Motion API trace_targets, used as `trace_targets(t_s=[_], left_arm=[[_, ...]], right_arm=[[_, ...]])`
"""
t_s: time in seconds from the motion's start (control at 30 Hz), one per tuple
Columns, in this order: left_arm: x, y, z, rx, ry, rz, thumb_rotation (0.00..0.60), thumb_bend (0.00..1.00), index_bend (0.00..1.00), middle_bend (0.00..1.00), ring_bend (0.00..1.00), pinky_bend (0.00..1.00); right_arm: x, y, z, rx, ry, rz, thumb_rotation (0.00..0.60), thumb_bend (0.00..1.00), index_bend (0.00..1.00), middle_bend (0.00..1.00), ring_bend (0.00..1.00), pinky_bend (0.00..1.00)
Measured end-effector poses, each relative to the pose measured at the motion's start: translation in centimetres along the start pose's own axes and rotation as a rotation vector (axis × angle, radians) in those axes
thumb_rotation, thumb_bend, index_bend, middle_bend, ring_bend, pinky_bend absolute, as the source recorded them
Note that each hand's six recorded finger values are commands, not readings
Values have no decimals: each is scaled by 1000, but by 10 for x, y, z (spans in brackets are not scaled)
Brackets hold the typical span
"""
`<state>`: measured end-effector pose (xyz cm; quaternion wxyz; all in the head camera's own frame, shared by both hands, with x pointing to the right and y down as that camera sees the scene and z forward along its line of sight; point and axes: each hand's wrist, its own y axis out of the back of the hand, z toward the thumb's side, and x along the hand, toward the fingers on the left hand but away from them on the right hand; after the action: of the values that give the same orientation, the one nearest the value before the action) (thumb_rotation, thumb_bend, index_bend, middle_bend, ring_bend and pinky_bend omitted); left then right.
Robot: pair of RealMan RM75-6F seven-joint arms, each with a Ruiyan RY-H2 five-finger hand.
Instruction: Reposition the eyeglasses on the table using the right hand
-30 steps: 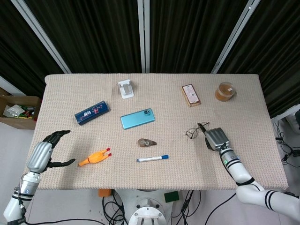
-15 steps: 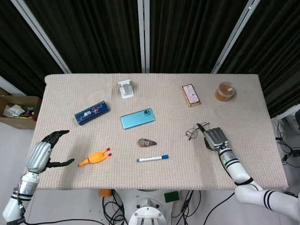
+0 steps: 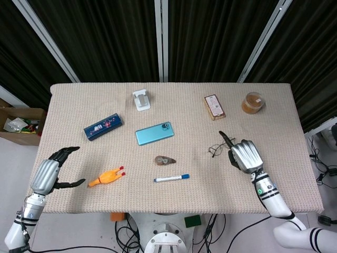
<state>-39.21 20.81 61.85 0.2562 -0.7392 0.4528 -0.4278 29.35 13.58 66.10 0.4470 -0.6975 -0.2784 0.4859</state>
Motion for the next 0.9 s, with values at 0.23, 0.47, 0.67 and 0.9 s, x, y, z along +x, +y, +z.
trace_targets(t_s=[0.23, 0.47, 0.67, 0.9], left_arm=[[1, -2, 3, -3, -15, -5, 489, 0, 166, 212, 189, 265], [-4, 0, 1, -3, -6, 5, 489, 0, 166, 212, 190, 265], [-4, 4, -2, -6, 2, 15, 490, 0, 166, 212, 190, 265], [-4, 4, -7, -11, 14, 9, 492, 0, 166, 212, 190, 265]], right_arm=[[41, 18, 46, 67, 150, -84, 600, 686, 0, 808, 754, 640], [39, -17, 57, 75, 173, 74, 600, 684, 0, 811, 756, 640], [13, -37, 54, 98, 122, 138, 600, 686, 0, 811, 757, 640], [-7, -39, 53, 112, 89, 146, 600, 687, 0, 812, 757, 640]])
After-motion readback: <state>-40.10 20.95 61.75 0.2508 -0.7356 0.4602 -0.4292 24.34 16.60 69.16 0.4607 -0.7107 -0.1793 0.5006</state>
